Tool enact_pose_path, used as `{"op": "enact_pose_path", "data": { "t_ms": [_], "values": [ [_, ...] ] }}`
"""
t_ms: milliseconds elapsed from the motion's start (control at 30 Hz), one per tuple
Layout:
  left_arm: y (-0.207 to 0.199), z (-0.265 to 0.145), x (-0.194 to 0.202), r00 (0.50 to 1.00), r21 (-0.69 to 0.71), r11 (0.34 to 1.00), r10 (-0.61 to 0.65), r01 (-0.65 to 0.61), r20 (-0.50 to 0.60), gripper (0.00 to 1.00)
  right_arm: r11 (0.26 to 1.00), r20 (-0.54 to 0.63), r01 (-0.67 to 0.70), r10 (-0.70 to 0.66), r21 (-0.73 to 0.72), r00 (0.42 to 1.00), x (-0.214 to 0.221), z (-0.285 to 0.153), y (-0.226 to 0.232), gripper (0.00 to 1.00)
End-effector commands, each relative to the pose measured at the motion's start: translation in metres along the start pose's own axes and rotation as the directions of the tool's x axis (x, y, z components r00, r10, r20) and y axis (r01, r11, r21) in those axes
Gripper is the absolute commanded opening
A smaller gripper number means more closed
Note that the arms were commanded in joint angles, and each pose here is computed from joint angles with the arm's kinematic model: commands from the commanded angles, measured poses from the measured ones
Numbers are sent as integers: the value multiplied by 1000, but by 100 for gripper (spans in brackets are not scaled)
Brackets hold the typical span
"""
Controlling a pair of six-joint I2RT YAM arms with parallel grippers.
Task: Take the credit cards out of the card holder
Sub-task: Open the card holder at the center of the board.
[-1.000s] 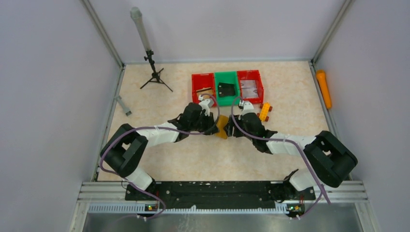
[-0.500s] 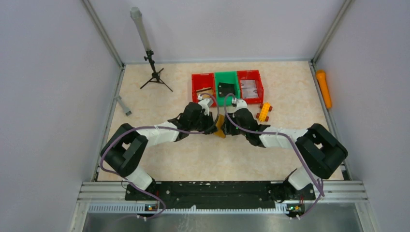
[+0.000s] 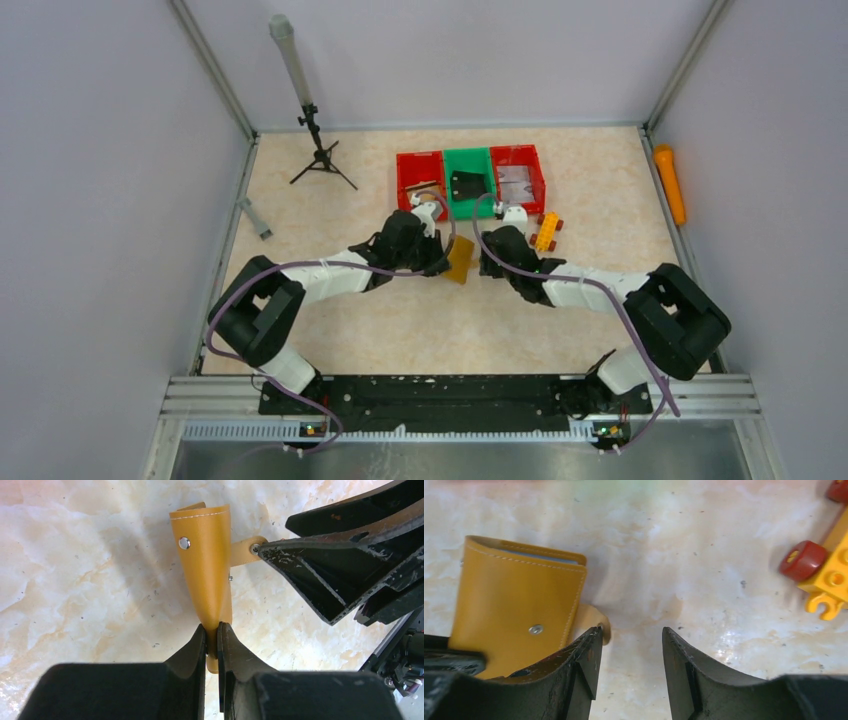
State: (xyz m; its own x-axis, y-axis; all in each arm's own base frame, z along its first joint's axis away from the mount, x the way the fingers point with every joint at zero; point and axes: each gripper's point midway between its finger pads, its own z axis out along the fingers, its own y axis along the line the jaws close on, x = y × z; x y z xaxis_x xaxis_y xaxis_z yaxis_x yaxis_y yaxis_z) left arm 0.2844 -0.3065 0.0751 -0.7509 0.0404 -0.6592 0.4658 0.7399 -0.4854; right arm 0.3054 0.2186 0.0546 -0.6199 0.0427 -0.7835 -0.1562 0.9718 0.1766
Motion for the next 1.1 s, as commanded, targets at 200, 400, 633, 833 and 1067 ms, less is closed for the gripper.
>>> {"op": "enact_pose_path", "data": {
  "t_ms": [200,400,633,833,1067],
  "values": [
    [-10,-5,-14,999,19,999,29,-30,26,10,999,65,-7,3,52,998,-14,-7,-13,48],
    [-16,-2,-12,1000,55,998,24,-25,9,10,996,78,3,4,-89,997,-14,-12,9,43],
    [-22,-1,-11,1000,93,995,23,-23,3,9,991,-2,17,-18,-135,1000,-2,-1,23,41],
    [-21,3,-9,1000,91,996,15,-14,-15,9,993,52,7,-1,-119,999,-11,-12,15,41],
    [-20,0,-10,1000,85,996,22,-22,-2,9,963,163,24,21,-269,986,-24,-37,30,65]
  ]
}}
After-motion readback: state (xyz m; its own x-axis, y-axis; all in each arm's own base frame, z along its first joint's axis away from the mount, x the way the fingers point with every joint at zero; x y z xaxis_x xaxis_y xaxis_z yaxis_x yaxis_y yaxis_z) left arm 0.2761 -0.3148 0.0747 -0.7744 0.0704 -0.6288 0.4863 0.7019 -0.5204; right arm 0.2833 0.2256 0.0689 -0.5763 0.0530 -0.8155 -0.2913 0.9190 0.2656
